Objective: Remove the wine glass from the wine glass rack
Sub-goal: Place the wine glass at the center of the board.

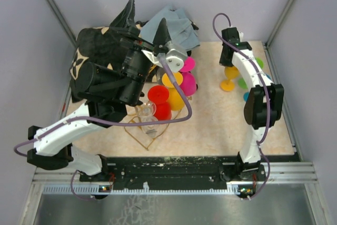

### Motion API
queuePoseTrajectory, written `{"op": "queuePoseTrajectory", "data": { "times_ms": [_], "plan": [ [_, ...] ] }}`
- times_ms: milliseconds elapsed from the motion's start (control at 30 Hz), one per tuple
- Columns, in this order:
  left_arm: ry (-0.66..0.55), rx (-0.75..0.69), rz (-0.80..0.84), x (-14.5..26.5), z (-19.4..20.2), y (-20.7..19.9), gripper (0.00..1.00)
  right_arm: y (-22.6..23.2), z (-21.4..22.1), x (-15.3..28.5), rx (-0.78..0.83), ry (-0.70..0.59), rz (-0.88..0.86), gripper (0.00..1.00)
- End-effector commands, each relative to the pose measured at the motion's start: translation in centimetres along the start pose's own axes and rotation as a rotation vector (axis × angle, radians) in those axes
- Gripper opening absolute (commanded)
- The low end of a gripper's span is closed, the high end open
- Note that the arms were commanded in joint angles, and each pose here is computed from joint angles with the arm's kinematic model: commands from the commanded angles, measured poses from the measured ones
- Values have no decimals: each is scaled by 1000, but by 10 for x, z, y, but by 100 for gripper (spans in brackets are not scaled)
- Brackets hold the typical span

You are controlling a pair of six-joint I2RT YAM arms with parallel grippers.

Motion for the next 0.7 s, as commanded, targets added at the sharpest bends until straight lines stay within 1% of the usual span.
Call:
{"op": "queuePoseTrajectory", "data": {
  "times_ms": [0,667],
  "plan": [
    [13,19,-26,2,-1,13,95,-8,-18,2,-51,-105,0,0],
    [39,-8,-4,2,2,8,96,-20,-3,-24,-64,-70,30,0]
  ]
}}
Point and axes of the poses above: each gripper's point midway between its finger pads, its own x axis back along the fingers, its own y axis along the line the jaws close on, z = x × y, the point moved 7 cm from there along x, back along the fingers, and after that the axes turned 11 degrees about x, right-handed, at the moved point
